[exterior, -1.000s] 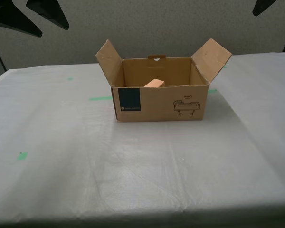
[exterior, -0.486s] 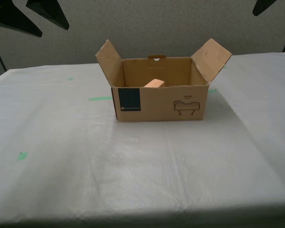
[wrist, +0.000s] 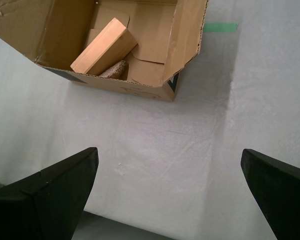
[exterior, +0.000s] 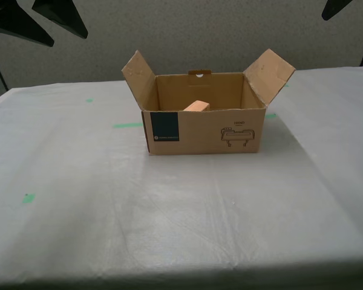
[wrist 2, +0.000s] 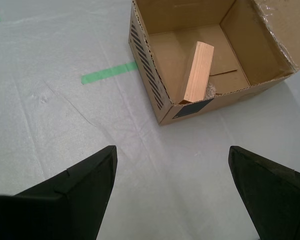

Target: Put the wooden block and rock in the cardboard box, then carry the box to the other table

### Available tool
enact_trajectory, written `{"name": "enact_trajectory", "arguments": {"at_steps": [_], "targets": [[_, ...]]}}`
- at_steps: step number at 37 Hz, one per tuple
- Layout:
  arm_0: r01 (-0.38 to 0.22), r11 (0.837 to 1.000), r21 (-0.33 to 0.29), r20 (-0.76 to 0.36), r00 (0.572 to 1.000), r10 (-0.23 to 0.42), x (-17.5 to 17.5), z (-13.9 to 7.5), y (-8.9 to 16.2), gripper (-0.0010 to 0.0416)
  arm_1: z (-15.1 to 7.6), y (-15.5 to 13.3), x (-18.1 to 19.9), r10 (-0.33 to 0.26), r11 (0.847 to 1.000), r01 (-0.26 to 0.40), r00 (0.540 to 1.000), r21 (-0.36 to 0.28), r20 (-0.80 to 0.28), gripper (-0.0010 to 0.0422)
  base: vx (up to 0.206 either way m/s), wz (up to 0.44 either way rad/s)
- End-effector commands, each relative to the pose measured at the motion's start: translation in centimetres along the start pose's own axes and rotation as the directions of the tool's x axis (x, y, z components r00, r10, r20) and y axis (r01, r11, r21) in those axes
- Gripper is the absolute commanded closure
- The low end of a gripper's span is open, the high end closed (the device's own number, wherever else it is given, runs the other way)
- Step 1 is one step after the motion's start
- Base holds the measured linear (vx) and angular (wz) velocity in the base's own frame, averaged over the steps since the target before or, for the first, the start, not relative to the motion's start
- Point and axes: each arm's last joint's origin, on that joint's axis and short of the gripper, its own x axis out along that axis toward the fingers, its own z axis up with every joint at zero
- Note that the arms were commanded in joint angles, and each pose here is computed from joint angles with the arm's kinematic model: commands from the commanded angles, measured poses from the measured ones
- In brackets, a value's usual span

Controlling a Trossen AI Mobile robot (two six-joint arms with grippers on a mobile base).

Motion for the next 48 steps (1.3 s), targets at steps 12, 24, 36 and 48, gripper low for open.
{"name": "enact_trajectory", "arguments": {"at_steps": [12,24,36,48], "targets": [[0.002,1.0,0.003,0.003,1.0,-0.002,-0.04,0.02,0.0,0.0007,0.14,-0.04,-0.03,-0.004,1.0,0.004,1.0,0.001,0.012,0.011,0.0,0.0],[0.002,1.0,0.003,0.003,1.0,-0.002,-0.04,0.02,0.0,0.0007,0.86,-0.23,-0.29,-0.02,0.998,0.015,0.997,0.062,0.07,0.011,0.0,0.0],[0.002,1.0,0.003,0.003,1.0,-0.002,-0.04,0.02,0.0,0.0007,0.7,-0.19,-0.28,-0.015,0.998,0.012,0.998,0.06,0.053,0.011,0.0,0.0],[0.002,1.0,0.003,0.003,1.0,-0.002,-0.04,0.02,0.0,0.0007,0.71,-0.18,-0.28,-0.015,0.998,0.011,0.998,0.067,0.054,0.011,0.0,0.0]]}}
